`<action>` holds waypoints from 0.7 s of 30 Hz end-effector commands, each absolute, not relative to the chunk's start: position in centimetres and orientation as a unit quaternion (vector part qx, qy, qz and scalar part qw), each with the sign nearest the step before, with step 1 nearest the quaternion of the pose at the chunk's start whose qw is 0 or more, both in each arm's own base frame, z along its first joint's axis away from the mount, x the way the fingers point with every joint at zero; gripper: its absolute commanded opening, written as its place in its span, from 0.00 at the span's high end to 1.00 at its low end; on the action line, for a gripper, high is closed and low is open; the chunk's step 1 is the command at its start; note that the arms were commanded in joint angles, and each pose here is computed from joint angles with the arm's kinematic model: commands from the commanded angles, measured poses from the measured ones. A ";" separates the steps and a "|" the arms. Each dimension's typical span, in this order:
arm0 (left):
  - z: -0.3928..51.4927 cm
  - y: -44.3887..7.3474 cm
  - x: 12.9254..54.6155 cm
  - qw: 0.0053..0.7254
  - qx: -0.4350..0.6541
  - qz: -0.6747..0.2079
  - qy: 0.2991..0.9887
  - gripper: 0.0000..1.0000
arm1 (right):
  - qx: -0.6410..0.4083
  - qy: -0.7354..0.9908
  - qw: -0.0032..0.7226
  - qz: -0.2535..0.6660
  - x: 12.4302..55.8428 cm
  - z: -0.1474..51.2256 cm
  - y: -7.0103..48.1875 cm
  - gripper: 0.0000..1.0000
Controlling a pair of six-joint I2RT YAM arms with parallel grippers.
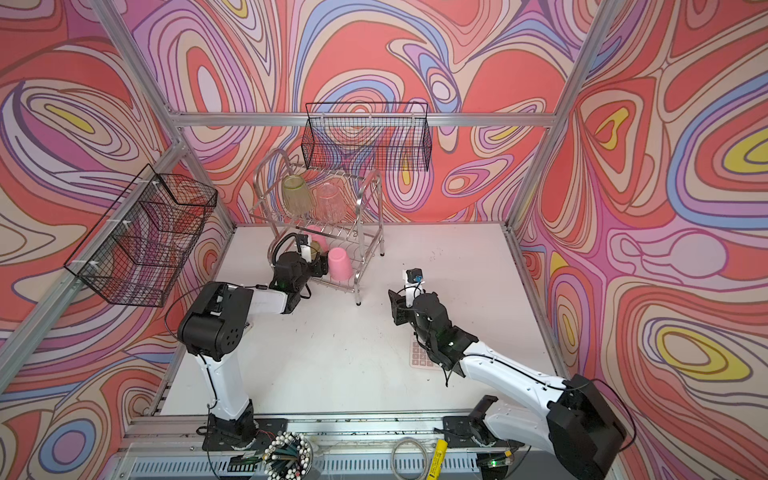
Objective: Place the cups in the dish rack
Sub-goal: 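Lower the green cup upside down between the pink cups with the left gripper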
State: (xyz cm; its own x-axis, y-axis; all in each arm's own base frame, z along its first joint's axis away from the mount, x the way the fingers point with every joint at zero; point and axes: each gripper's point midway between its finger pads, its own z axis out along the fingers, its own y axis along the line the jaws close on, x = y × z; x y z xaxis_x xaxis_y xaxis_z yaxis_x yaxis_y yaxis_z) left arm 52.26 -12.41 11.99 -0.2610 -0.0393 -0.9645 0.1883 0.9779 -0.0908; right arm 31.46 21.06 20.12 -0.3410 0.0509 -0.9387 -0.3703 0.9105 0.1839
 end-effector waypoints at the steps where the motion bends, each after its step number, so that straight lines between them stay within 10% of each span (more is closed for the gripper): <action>1: 13.4 -12.7 53.2 0.629 0.052 -0.103 0.769 0.18 | -0.096 0.796 0.567 0.187 31.7 20.0 20.9 0.49; 21: 13.0 -12.5 53.2 0.626 0.045 -0.099 0.773 0.09 | -0.096 0.797 0.565 0.189 32.1 19.9 21.0 0.49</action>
